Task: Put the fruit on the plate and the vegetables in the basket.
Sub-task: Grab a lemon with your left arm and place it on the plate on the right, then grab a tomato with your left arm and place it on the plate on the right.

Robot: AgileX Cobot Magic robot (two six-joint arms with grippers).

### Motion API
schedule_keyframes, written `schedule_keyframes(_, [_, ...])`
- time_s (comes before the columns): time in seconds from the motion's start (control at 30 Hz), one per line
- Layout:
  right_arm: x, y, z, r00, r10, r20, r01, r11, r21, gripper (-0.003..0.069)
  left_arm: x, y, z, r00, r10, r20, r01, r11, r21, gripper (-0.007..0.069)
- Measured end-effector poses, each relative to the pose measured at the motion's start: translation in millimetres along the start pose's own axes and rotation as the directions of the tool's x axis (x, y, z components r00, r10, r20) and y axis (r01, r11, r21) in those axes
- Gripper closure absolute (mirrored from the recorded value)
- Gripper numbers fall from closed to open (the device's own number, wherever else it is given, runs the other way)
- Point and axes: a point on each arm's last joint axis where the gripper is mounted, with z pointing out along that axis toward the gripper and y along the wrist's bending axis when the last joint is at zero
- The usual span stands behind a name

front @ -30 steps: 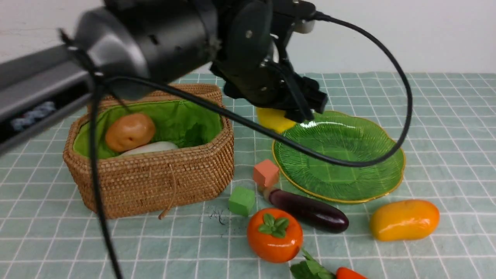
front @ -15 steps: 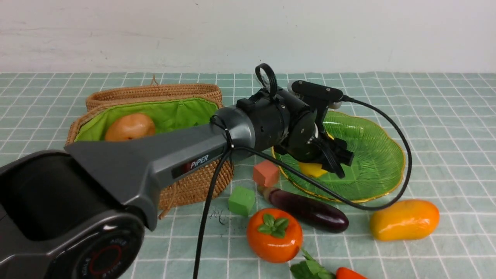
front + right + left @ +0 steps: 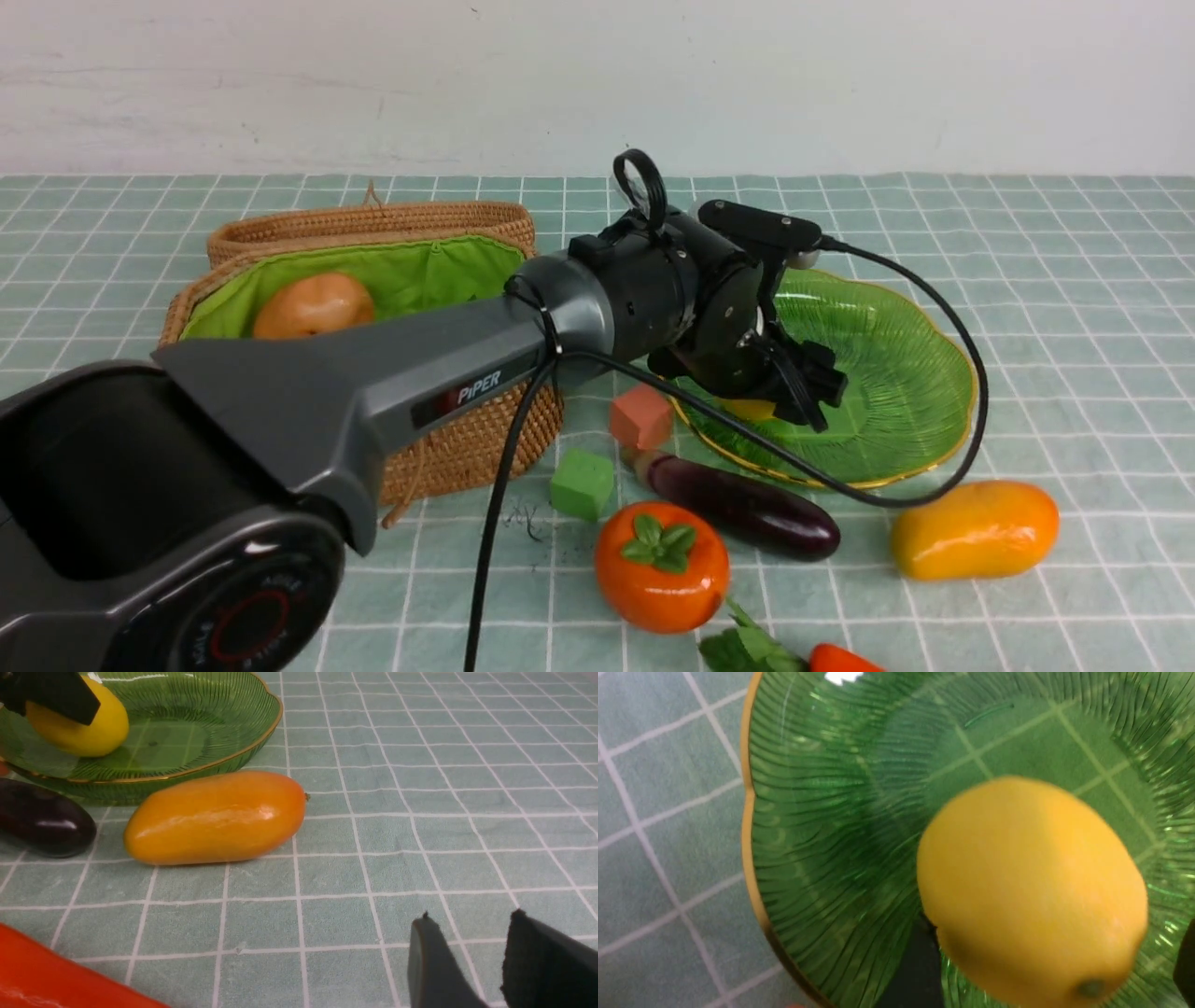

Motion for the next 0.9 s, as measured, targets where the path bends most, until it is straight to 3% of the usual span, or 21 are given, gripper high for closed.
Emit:
schedule_keyframes(0.27, [0,-1,0,0.999,-0.032,0.000,0.032,0.999,0.013,0.0418,-14,18,-78,0.981,-0.092,-0.171,0.085,0.995,-0.048,0.0057])
schedule_keyframes(0.47, [0,-2,0,0.999,-0.044,-0.002,0.044,0.999,0.018,0.0418,16,26,-137,0.945,-0.157,-0.286,0.169,0.985,0.018,0.0110])
schedule_keyframes(0.57, [0,-2,0,0.999,-0.045,-0.002,0.045,0.999,0.018,0.0418,41,24,-137,0.924,-0.203,-0.325,0.229,0.973,0.043,0.0115])
schedule_keyframes(0.7, [0,-2,0,0.999,-0.046,-0.003,0.046,0.999,0.018,0.0418,86,25,-116,0.852,-0.371,-0.370,0.409,0.912,0.027,0.0108])
schedule_keyframes(0.9, [0,-2,0,0.999,-0.047,-0.003,0.047,0.999,0.019,0.0418,94,28,-88,0.828,-0.481,-0.288,0.509,0.861,0.024,0.0078])
